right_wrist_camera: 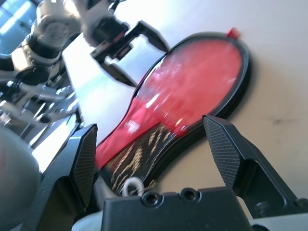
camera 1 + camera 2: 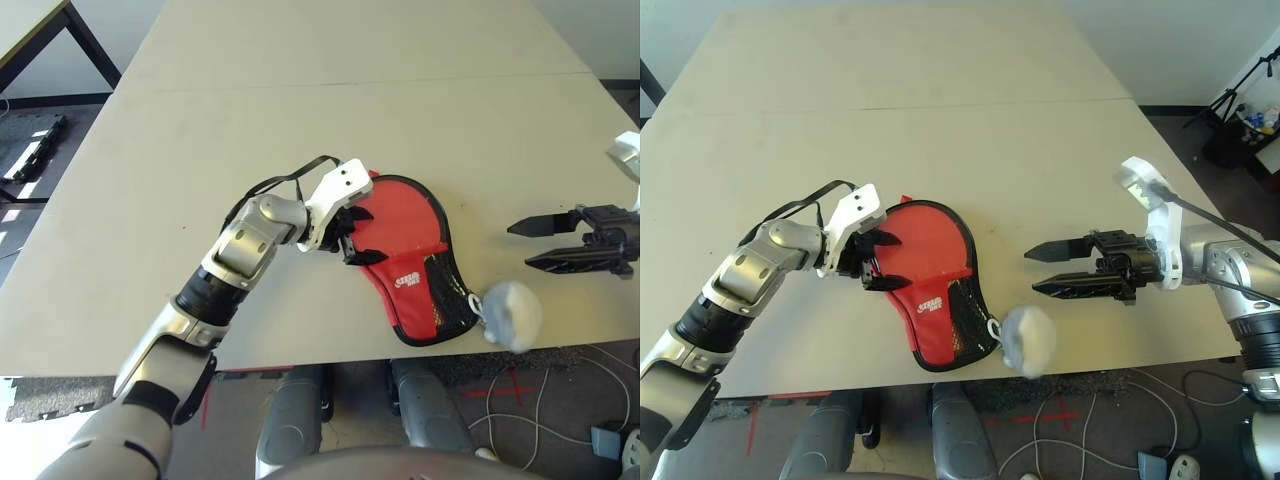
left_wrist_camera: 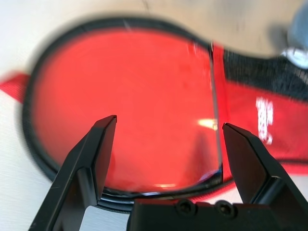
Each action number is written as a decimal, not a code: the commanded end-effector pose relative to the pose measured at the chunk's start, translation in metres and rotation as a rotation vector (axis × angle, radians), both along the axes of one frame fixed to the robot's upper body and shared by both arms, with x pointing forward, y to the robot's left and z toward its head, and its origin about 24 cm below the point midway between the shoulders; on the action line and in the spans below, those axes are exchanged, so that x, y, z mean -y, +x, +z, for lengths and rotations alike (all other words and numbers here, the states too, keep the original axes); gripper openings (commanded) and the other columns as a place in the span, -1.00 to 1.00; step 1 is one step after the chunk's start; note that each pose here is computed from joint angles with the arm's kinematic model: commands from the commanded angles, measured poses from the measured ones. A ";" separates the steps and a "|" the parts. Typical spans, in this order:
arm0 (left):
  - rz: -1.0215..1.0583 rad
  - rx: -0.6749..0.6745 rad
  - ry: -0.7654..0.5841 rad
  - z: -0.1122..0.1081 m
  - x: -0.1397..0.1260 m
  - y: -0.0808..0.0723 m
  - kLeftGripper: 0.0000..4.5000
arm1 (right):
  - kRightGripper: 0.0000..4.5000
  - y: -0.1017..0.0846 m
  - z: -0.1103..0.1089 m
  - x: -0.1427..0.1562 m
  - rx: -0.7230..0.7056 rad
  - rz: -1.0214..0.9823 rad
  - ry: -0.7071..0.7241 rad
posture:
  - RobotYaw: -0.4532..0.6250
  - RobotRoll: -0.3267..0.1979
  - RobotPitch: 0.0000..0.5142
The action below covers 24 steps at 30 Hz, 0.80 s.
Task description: Store the ping-pong paddle in its case and zip it.
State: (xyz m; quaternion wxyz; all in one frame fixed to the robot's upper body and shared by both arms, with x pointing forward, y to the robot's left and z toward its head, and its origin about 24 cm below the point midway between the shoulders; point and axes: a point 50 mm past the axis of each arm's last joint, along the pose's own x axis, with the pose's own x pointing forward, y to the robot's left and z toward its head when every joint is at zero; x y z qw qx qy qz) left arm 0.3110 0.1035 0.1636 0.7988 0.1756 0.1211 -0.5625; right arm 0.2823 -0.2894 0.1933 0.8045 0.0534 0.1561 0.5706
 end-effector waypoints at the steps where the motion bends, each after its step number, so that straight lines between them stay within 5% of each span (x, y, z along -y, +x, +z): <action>1: 0.108 0.079 -0.148 0.027 -0.016 0.008 1.00 | 0.99 0.019 0.005 0.011 0.154 -0.237 0.026 | -0.40 0.25 -0.22; 5: 0.375 0.188 -0.331 0.049 -0.057 0.024 1.00 | 0.99 0.042 0.004 0.019 0.377 -0.531 0.004 | -0.40 0.25 -0.23; 11: 0.742 0.315 -0.467 0.047 -0.108 0.032 1.00 | 0.99 0.053 -0.001 0.020 0.477 -0.721 0.033 | -0.37 0.25 -0.28; 24: 1.214 0.429 -0.540 0.003 -0.180 0.014 1.00 | 0.99 0.058 -0.007 0.048 0.593 -1.117 -0.013 | -0.34 0.25 -0.29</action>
